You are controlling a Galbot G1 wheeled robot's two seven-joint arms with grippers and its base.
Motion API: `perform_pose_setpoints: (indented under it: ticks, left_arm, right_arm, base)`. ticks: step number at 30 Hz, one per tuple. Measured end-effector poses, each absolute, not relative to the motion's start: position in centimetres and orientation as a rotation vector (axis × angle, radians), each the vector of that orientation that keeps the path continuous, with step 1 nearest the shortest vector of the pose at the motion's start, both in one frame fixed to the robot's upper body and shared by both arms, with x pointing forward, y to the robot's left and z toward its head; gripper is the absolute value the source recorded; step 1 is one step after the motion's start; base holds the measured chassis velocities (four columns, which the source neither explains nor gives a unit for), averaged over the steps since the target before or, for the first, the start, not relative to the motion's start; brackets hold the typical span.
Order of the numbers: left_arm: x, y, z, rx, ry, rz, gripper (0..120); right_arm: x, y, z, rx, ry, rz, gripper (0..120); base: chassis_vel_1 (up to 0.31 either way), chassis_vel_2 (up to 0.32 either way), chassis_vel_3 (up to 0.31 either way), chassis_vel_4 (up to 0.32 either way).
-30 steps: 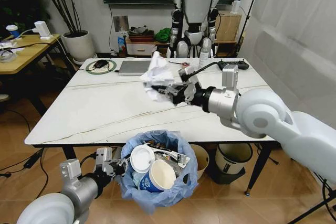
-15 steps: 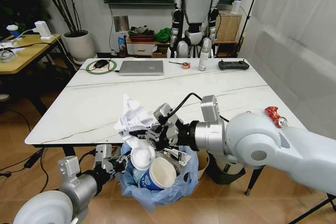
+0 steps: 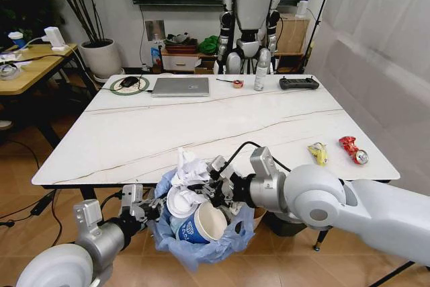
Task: Pick up the trash bin and place the trash from the table into it.
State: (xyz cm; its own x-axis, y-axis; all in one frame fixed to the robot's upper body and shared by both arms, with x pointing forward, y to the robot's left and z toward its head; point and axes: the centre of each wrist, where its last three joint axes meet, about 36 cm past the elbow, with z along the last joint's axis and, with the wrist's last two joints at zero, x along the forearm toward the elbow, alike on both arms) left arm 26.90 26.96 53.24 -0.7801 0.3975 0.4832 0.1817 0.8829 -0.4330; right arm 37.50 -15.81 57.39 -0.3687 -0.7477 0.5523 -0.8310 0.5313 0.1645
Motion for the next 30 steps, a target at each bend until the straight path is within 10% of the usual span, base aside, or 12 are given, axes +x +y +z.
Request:
perform_pose_setpoints:
  ticks: [22,30]
  left_arm:
    - [27.0,26.8,53.3,-0.413,-2.469,0.493,0]
    - [27.0,26.8,53.3,-0.415,-2.470,0.491,0]
  right_arm:
    - [35.8,-17.1,57.8,1.267,-2.241,0.111,1]
    - [35.0,-16.8,58.2,1.304,-2.241,0.083,26]
  base:
    - [0.000,0.000,0.000,0.000]
    - [0.000,0.000,0.000,0.000]
